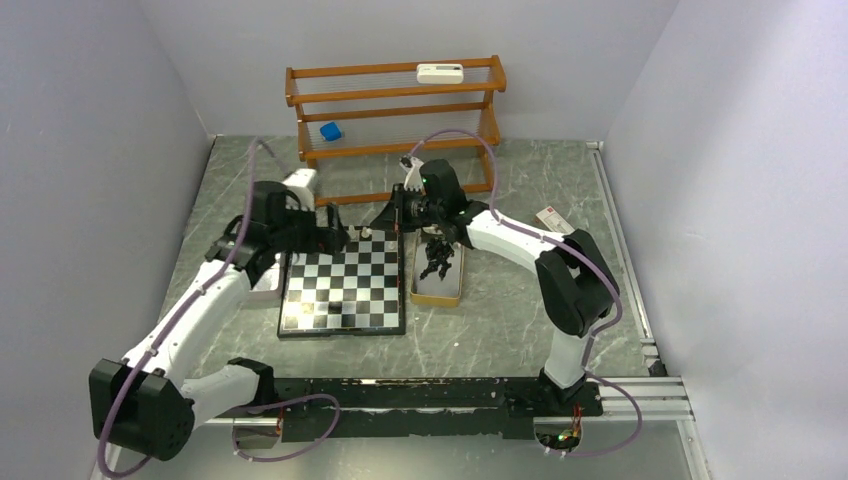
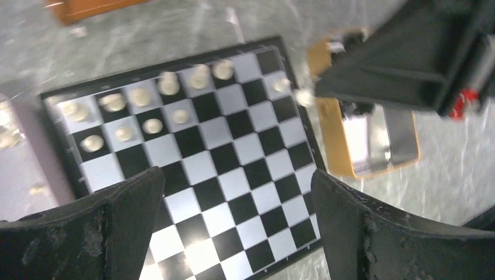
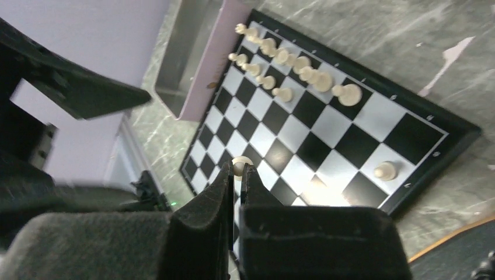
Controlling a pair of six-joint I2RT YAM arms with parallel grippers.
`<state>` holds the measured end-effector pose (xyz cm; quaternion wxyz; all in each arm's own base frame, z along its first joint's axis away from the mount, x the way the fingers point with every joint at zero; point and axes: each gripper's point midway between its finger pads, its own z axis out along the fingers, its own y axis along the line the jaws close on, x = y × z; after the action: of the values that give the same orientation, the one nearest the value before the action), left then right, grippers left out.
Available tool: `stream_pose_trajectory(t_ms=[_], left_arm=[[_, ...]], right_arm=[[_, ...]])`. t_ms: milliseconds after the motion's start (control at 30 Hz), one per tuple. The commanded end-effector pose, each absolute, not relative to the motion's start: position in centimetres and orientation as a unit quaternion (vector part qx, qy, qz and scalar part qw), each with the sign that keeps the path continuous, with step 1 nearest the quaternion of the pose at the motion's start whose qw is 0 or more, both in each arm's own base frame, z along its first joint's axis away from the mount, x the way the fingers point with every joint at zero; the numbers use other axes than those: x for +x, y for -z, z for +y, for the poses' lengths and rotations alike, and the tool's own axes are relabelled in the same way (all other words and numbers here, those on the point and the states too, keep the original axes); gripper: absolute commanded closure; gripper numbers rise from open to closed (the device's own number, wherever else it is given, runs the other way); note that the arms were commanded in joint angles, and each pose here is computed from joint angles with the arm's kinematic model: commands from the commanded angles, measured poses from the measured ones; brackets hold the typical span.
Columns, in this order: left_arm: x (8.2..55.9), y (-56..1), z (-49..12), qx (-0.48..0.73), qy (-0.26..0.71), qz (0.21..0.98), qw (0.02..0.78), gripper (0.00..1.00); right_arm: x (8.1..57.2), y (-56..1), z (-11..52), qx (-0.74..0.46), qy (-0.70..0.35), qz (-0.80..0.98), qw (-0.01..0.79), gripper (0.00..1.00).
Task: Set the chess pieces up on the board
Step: Place the chess piece on the chessboard.
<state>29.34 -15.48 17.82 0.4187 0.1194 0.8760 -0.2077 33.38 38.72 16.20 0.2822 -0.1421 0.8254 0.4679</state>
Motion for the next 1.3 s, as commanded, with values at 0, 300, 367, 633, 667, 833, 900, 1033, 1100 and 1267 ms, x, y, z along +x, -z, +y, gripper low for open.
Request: stream_pose_trajectory(t_ms=[0,300,367,633,667,833,900,1033,1100,1267], left_arm=[[30.8,-18.7,-10.7,-0.017,0.235,0.883,0.405,0.01],[30.9,-16.3,-4.1,-0.105,0.18,0.891,0.404,0.01],[30.5,-15.3,-2.2,-0.139,0.13,0.895,0.403,0.01],[29.6,-14.5,1.8,-0.226,0.036,0.882,0.411,0.01],[29.5,-14.5,2.1,-0.231,0.031,0.882,0.409,0.01],[29.2,-14.3,2.9,-0.247,0.013,0.88,0.406,0.01],[29.2,-14.5,3.0,-0.248,0.011,0.878,0.41,0.01],[29.3,-14.4,2.9,-0.246,0.013,0.879,0.408,0.01],[29.3,-14.3,2.9,-0.245,0.013,0.88,0.406,0.01],[29.3,-14.3,2.9,-0.244,0.012,0.881,0.406,0.01]], right_arm=[[35.9,-16.2,39.3,-0.172,-0.418,0.813,0.366,1.0],[35.4,-13.2,42.8,-0.267,-0.311,0.801,0.437,1.0],[35.3,-12.4,43.7,-0.284,-0.3,0.795,0.444,1.0],[35.4,-9.8,46.3,-0.33,-0.263,0.778,0.467,1.0],[35.7,-9.5,46.3,-0.33,-0.256,0.778,0.469,1.0],[36.2,-8.5,46.2,-0.336,-0.224,0.782,0.475,1.0],[36.3,-8.0,46.1,-0.338,-0.216,0.785,0.472,1.0],[36.4,-7.5,46.0,-0.339,-0.208,0.788,0.47,1.0],[36.3,-7.1,46.0,-0.339,-0.207,0.789,0.468,1.0],[36.2,-6.4,46.0,-0.339,-0.205,0.794,0.461,1.0]])
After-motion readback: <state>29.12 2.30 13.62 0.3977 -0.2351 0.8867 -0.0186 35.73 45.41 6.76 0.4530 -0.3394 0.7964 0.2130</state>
